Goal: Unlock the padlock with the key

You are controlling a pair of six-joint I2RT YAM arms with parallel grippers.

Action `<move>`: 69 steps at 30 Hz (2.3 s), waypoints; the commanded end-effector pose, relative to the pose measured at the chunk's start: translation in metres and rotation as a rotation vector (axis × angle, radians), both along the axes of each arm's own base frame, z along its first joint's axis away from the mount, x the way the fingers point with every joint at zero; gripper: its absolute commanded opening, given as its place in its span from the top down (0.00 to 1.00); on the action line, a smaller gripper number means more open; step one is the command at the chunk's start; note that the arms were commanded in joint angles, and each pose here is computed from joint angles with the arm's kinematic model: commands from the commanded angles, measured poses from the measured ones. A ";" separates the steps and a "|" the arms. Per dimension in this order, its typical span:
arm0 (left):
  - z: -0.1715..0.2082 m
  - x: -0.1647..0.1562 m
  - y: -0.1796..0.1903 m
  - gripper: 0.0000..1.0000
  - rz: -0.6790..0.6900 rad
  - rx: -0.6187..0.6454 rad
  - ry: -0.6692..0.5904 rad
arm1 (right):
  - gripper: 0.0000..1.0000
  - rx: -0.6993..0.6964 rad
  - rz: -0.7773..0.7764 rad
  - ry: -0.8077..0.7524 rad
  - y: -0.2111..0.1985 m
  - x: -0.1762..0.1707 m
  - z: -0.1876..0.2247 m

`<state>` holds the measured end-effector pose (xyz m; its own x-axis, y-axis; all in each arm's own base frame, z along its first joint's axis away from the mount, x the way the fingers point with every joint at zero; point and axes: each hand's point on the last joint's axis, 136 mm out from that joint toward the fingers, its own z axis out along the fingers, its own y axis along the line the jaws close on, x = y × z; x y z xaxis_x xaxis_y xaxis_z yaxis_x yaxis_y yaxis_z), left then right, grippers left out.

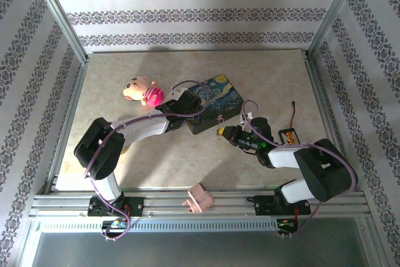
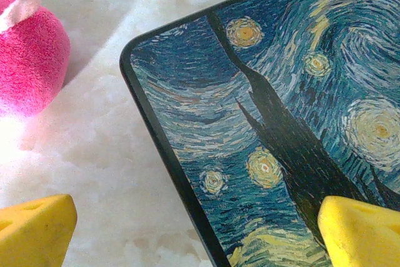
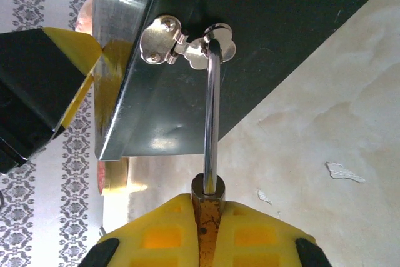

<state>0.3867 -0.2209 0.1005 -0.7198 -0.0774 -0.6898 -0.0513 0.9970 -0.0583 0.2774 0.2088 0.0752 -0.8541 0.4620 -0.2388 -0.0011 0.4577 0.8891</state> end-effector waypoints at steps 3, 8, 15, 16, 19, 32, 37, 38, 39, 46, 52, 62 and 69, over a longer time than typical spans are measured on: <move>-0.037 -0.018 0.011 0.01 -0.007 0.094 0.119 | 1.00 0.133 0.025 -0.201 0.008 0.013 0.057; -0.040 -0.019 0.013 0.01 -0.003 0.106 0.134 | 1.00 0.146 -0.037 -0.223 -0.003 0.017 0.061; -0.042 -0.022 0.011 0.01 -0.009 0.092 0.147 | 1.00 0.136 -0.171 -0.282 -0.023 0.028 0.066; -0.043 -0.023 0.011 0.01 -0.011 0.091 0.151 | 1.00 0.137 -0.184 -0.287 -0.025 0.030 0.067; -0.044 -0.024 0.011 0.01 -0.013 0.085 0.155 | 1.00 0.139 -0.210 -0.292 -0.027 0.035 0.069; -0.047 -0.030 0.011 0.01 -0.017 0.067 0.172 | 1.00 0.190 -0.299 -0.317 -0.017 0.054 0.065; -0.049 -0.032 0.014 0.00 -0.016 0.075 0.175 | 1.00 0.189 -0.298 -0.328 -0.015 0.062 0.068; -0.049 -0.033 0.014 0.02 -0.018 0.074 0.176 | 1.00 0.187 -0.300 -0.327 -0.016 0.064 0.067; -0.050 -0.033 0.014 0.04 -0.019 0.076 0.177 | 1.00 0.185 -0.303 -0.325 -0.018 0.065 0.066; -0.051 -0.035 0.017 0.23 -0.015 0.082 0.177 | 1.00 0.161 -0.328 -0.346 -0.030 0.073 0.065; -0.053 -0.037 0.019 0.34 -0.012 0.080 0.181 | 1.00 0.150 -0.328 -0.343 -0.038 0.085 0.062; -0.051 -0.038 0.021 0.38 -0.015 0.088 0.177 | 0.87 0.098 -0.305 -0.291 -0.037 0.085 0.035; -0.051 -0.038 0.021 0.38 -0.013 0.083 0.178 | 0.95 0.111 -0.272 -0.315 -0.029 0.093 0.042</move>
